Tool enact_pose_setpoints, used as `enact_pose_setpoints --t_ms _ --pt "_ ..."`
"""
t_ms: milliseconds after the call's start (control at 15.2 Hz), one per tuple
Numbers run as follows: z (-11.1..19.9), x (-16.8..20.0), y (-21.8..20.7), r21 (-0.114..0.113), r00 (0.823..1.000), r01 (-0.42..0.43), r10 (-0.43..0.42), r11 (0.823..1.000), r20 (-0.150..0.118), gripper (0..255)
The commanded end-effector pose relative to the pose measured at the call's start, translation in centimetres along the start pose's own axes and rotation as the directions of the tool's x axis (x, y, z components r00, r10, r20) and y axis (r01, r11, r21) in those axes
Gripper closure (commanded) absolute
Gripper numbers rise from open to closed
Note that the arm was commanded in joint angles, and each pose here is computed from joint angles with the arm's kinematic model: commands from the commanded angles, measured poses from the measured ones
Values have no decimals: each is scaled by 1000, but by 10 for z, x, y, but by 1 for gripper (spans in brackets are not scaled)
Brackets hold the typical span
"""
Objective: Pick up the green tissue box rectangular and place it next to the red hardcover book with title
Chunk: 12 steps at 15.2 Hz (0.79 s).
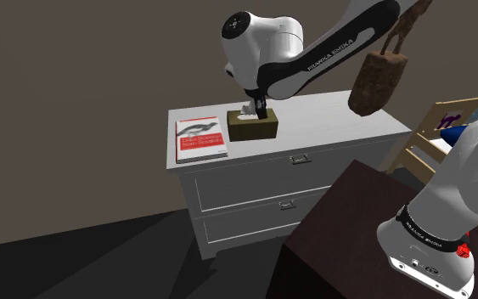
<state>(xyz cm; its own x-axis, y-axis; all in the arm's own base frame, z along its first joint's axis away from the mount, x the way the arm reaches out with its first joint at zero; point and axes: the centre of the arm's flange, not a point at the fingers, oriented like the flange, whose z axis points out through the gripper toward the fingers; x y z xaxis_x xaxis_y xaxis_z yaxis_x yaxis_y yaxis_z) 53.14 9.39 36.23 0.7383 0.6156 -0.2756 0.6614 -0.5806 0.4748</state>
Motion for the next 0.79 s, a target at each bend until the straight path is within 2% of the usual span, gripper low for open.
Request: enact_pose_setpoints --t_ms 0,264,726 --pt "0 0 0 0 1000 0 0 1000 0 0" --pt "-50 0 0 0 1000 0 0 1000 0 0" --pt "-50 0 0 0 1000 0 0 1000 0 0"
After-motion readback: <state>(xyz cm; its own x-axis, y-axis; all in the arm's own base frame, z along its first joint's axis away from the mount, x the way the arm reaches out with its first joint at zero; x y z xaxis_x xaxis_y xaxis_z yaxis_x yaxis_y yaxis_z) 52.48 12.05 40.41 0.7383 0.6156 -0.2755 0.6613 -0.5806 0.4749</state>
